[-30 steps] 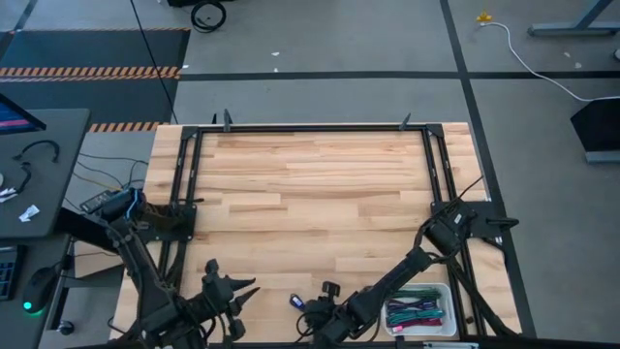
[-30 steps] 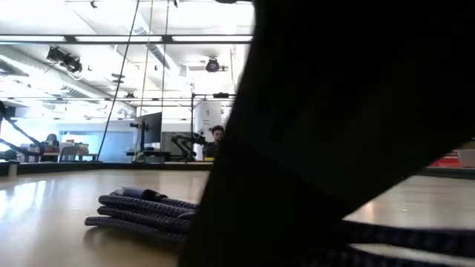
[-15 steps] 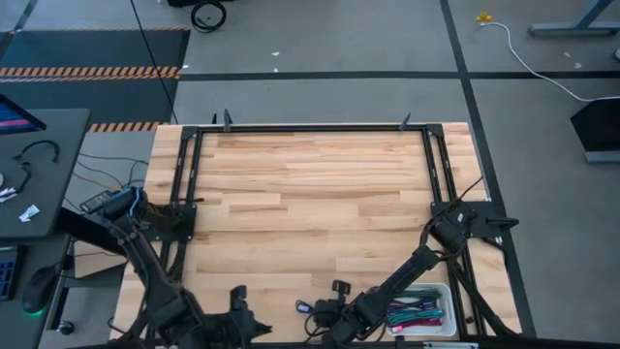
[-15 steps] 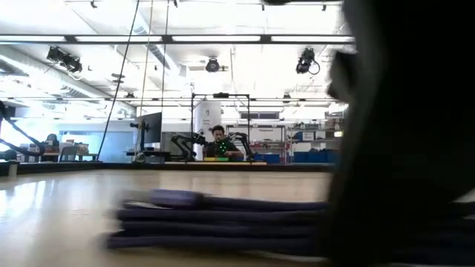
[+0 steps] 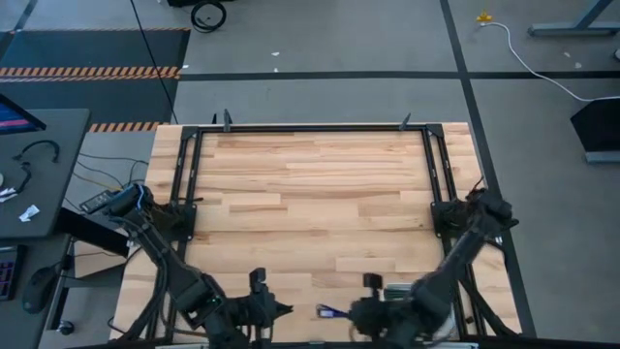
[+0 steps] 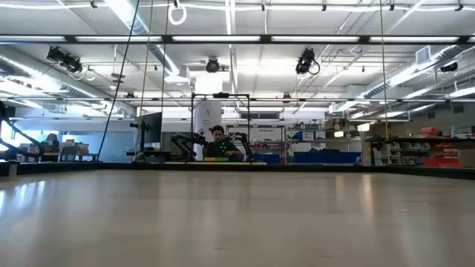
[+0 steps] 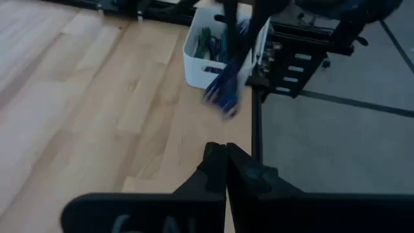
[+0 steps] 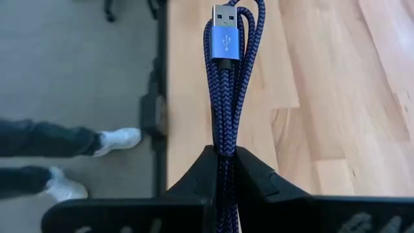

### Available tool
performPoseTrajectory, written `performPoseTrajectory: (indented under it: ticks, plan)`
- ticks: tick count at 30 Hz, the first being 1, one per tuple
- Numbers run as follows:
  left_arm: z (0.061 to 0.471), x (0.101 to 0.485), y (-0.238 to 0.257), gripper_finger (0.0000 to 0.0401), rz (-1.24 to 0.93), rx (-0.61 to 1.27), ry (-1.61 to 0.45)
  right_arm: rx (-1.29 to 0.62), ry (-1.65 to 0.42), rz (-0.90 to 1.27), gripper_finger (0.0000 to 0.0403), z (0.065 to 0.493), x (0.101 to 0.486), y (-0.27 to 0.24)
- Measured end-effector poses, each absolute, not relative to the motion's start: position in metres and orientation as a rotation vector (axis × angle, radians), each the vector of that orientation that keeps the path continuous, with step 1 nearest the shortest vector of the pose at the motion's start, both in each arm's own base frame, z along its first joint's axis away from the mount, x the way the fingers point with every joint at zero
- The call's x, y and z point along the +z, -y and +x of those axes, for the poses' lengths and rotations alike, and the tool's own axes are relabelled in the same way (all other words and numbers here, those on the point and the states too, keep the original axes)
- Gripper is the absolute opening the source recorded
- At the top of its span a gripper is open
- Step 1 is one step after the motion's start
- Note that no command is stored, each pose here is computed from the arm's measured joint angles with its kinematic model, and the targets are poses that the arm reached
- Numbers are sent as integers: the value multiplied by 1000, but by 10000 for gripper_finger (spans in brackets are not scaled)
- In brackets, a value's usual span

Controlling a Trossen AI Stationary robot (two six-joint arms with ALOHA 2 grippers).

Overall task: Pick and place USB-C Cables
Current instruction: Put the purple USB cable into the white bin

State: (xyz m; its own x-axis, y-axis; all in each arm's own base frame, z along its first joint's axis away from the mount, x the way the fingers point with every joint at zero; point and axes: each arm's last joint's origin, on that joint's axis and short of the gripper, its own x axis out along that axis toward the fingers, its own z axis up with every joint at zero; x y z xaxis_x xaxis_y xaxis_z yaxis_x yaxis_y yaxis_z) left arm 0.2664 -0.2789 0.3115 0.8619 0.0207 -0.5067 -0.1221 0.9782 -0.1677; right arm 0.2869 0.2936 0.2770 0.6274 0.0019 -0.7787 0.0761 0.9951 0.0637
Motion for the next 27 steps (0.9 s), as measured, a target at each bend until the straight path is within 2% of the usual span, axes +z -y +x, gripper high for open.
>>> performPoseTrajectory:
  ticks: [7, 15, 20, 23, 27]
  plan:
    - [279, 312, 269, 19, -179, 55, -540, 104, -950, 84, 32, 207, 315, -311]
    - [286, 312, 261, 12, -183, 79, -539, -3, -1182, 245, 31, 125, 272, -298]
    - [295, 312, 252, 6, -186, 110, -536, 5, -1345, 310, 31, 114, 231, -285]
    - [299, 313, 247, 11, -161, 114, -531, 17, -1359, 313, 31, 116, 211, -279]
    - [304, 314, 244, 18, -151, 96, -530, 22, -1336, 310, 31, 126, 202, -273]
